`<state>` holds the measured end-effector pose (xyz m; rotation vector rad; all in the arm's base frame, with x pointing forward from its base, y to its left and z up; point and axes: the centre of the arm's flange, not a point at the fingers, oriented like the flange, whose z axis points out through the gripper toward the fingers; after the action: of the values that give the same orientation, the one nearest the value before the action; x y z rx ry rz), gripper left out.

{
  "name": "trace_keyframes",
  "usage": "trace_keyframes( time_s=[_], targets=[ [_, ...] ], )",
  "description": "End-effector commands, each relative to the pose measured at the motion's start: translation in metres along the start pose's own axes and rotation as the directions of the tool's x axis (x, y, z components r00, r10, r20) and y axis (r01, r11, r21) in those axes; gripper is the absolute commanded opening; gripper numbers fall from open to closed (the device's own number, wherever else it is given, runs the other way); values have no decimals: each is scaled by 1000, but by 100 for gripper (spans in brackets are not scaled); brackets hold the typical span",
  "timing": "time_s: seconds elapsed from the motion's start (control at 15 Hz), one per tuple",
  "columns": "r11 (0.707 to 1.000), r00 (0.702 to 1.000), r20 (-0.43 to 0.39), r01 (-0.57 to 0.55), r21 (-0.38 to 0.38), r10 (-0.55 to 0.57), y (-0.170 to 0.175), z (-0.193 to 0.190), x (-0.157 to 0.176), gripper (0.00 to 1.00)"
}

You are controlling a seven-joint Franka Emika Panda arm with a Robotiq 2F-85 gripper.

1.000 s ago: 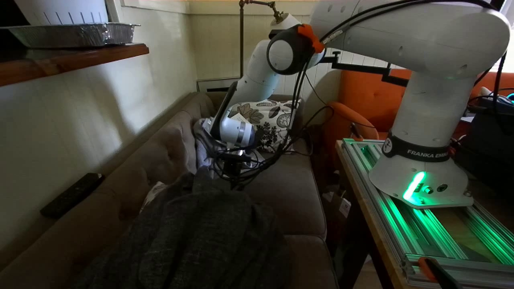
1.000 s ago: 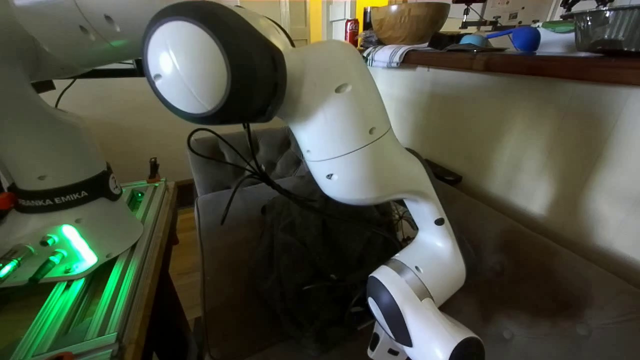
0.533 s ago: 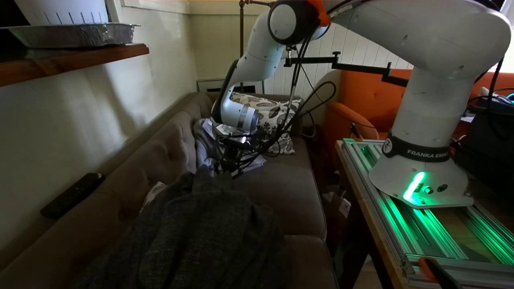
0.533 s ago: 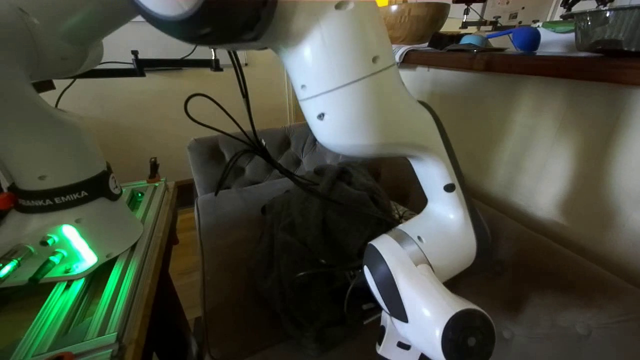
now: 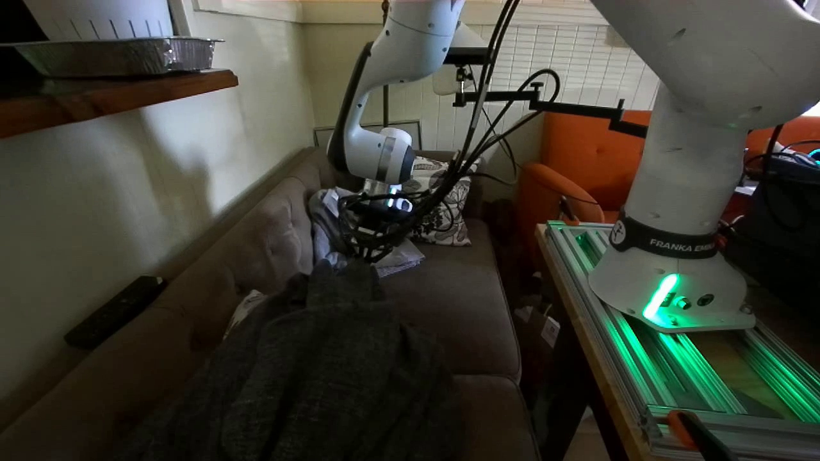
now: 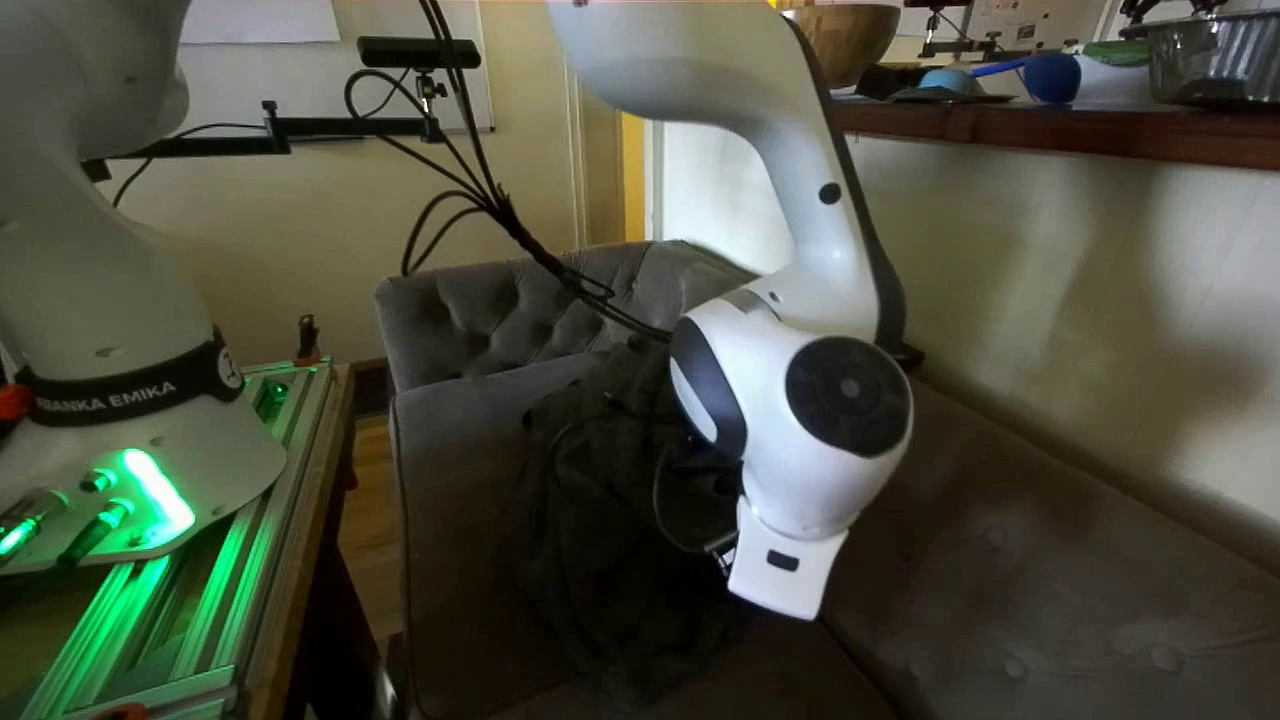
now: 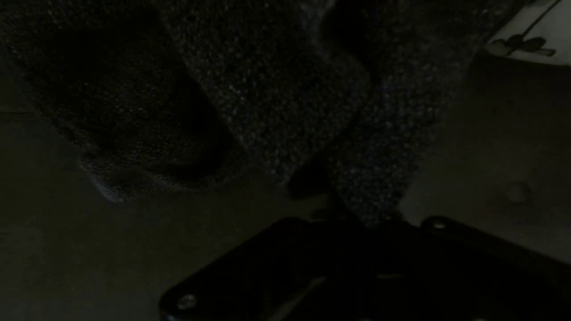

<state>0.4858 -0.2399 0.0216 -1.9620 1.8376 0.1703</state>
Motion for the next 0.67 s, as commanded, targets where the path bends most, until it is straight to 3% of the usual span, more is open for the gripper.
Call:
trace_keyframes(
  time_s=[0.0, 0.27, 0.4, 0.53, 0.6],
  targets=[
    [999, 979, -198, -51, 4, 51, 28, -47, -70, 1],
    [993, 908, -405, -73, 93, 105, 57, -84, -120, 1],
    [994, 906, -417, -33, 100, 72, 69, -104, -151, 1],
    [995, 943, -330, 73, 68, -46, 74, -114, -189, 1],
    [998, 922, -386, 8, 58, 15, 48, -88, -144, 4]
  ],
)
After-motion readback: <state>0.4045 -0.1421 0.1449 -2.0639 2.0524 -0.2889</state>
